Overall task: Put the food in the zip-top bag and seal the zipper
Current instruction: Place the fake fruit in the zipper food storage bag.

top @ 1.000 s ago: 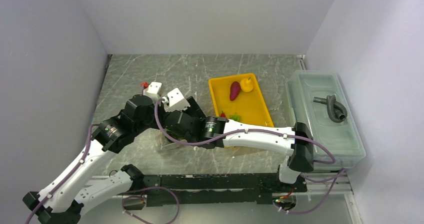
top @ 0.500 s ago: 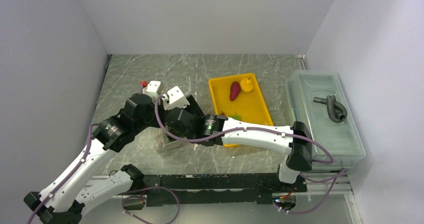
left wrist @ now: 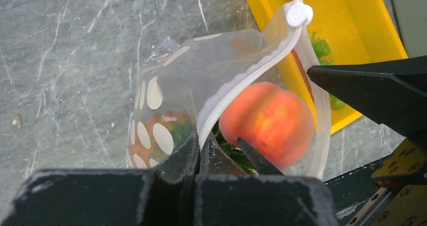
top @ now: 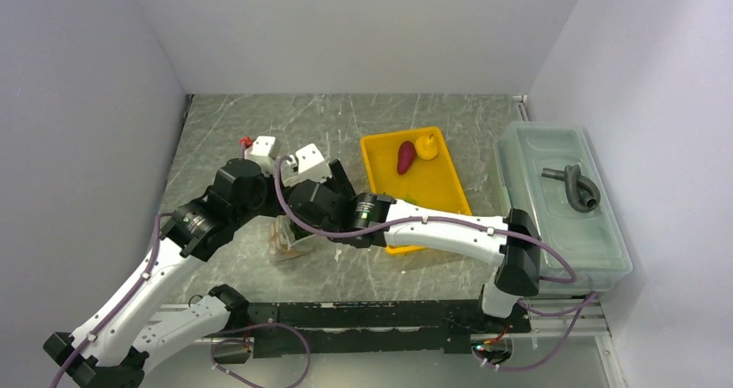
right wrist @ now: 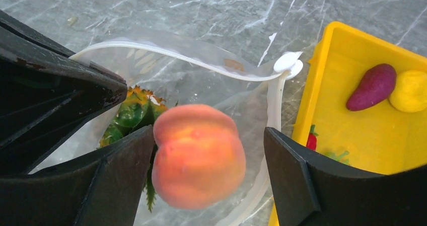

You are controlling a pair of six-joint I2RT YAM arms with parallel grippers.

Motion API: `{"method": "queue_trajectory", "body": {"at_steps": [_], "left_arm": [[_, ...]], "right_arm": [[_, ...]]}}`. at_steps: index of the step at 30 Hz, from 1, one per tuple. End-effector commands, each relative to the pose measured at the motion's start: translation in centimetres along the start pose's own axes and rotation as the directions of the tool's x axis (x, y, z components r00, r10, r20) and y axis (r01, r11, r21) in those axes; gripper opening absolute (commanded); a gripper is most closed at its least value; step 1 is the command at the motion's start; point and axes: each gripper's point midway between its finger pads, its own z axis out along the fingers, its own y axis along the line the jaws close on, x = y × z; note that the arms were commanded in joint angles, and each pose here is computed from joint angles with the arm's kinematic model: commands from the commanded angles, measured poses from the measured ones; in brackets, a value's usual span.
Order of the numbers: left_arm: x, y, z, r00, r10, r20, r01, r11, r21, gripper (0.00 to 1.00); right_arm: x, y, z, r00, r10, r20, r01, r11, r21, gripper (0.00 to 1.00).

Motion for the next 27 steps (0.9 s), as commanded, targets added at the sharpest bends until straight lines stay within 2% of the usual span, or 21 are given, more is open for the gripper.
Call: {"method": "queue_trajectory", "body": {"at_steps": [1,11,20,27], "left_arm": [[0.3,-3.5,-0.8,0.999,0.042,-0.021,-0.037,0.982,0.187,0.0],[0.2,-3.3,-0.7,0.999,0.038,-0.023,-0.033,0.983,0.179,0.0],[0.2,-2.9,-0.4,0.999,0.024,-0.028,-0.019,0.987,0.16,0.0],[0.1,-2.7,-0.1,0.999,0.014,-0.036,-0.008,0.988,0.153,0.0]], "right_arm": [[-2.9,-2.4,2.0,0.979,0.184,0.088,-0.19,0.979,0.07,0.84],[-4.6,-2.5,0.3,0.964,0.242,0.113,-0.244,0.97,0.001,0.84],[-4.2,-2.9,-2.8,0.956,0.283,0.073,-0.275,0.956,-0.098,0.83],[-3.3,-3.1,-6.0,0.95,0.312,0.036,-0.296,0.929,-0.223,0.75]]}}
